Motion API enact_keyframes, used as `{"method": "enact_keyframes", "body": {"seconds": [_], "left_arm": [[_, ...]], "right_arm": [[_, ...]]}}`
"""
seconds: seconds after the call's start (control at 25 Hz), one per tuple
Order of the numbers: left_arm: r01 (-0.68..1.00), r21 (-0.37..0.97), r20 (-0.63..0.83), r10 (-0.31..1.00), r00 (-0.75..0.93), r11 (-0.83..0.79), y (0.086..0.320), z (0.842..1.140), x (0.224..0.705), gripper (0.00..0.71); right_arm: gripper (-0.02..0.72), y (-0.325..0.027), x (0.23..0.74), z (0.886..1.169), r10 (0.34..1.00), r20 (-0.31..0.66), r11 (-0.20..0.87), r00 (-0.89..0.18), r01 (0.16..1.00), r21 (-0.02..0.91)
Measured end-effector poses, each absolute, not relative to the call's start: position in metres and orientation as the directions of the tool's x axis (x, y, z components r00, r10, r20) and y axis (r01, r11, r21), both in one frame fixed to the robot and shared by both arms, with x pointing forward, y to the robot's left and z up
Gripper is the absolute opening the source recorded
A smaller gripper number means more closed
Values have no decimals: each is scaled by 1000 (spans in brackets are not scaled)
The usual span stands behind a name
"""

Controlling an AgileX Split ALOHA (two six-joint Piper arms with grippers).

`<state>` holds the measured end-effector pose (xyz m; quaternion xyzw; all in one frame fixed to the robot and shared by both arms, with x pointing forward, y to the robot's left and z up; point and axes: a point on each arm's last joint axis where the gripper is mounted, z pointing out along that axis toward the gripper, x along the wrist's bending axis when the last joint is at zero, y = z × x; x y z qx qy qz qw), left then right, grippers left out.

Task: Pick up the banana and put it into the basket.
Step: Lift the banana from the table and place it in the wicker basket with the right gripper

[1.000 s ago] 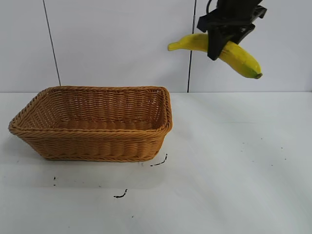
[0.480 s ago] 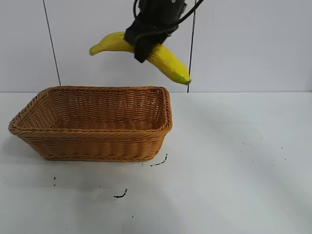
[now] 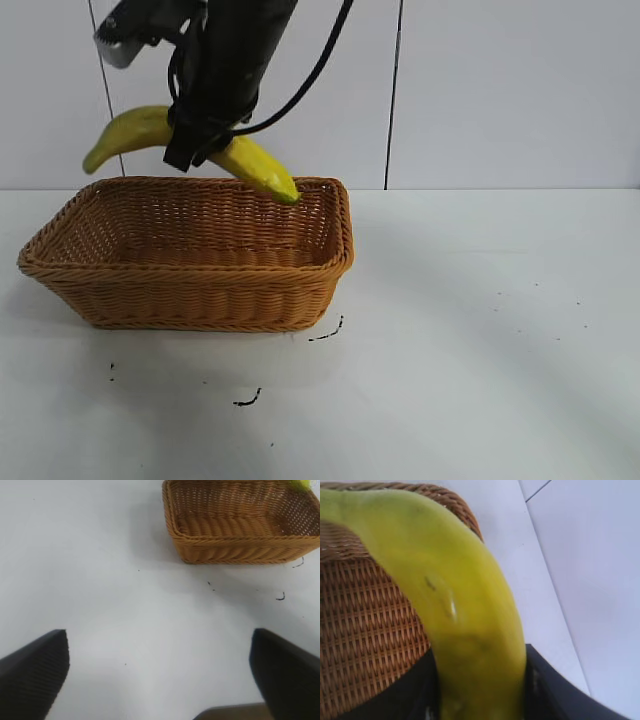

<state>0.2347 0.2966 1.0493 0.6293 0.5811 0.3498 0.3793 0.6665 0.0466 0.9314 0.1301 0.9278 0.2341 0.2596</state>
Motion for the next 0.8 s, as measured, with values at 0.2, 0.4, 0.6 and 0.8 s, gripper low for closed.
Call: {"method": "enact_keyframes", "body": {"seconds": [0.2,0.4,0.6,0.8], "left_arm": [[466,884,-1,997,80,-37,297,1049,235,695],[466,884,-1,997,80,-37,297,1049,235,695],[466,884,-1,997,80,-37,297,1049,235,695],[466,884,-1,997,80,-37,297,1049,235,695]], "right_arm": [[316,47,667,917,355,-413,865,-839,127,486],[316,47,667,917,356,-411,864,-839,128,486],[535,47,667,917,357,-411,863,-839,129,488],[595,47,666,931,399,-399,839,-826,154,521]]}}
